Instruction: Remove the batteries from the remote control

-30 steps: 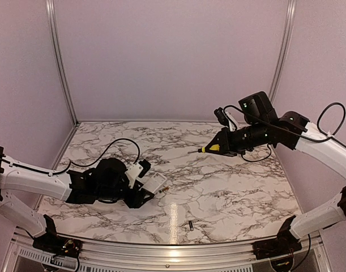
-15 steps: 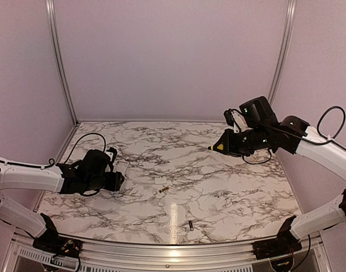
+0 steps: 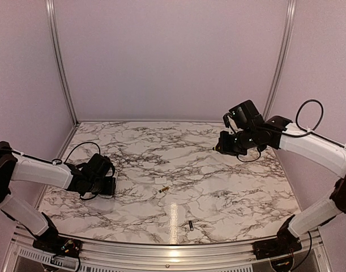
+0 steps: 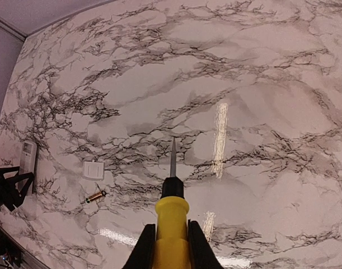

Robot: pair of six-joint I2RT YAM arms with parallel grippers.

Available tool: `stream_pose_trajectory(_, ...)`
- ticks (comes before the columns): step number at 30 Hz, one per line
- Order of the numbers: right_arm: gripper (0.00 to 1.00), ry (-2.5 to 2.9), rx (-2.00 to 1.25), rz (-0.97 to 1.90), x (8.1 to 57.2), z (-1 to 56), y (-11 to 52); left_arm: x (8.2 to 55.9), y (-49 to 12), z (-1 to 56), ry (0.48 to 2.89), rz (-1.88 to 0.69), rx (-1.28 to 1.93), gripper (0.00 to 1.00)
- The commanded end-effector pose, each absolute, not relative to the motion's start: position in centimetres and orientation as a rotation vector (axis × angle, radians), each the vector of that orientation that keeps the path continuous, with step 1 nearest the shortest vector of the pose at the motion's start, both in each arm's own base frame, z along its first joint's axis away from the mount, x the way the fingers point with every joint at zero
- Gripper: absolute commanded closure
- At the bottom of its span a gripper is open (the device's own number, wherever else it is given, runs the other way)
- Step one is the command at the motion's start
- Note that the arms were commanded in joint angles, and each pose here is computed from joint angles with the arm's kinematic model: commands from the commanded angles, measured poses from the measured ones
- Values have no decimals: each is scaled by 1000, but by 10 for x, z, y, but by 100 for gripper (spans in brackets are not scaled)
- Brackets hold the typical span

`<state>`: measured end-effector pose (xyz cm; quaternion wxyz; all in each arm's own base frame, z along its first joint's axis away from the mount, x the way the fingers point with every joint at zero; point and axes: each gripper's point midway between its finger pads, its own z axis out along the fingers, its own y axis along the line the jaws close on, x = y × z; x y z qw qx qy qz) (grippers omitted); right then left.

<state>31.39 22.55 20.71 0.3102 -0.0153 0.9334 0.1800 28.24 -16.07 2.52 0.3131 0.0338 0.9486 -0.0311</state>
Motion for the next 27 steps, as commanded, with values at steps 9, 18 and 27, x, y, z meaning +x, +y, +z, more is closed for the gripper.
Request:
stream_pose_trajectory(9, 100, 2431, -101, 410, 359, 196, 236, 283, -153, 10, 2559, -13, 28, 81)
stream_pose_trajectory(18, 100, 2437, -160, 402, 376, 186, 251, 288, -156, 9, 2567, 1, 30, 37)
stream_pose_trajectory(27, 100, 2449, -188, 398, 380, 176, 256, 287, -154, 10, 2573, 10, 21, 13)
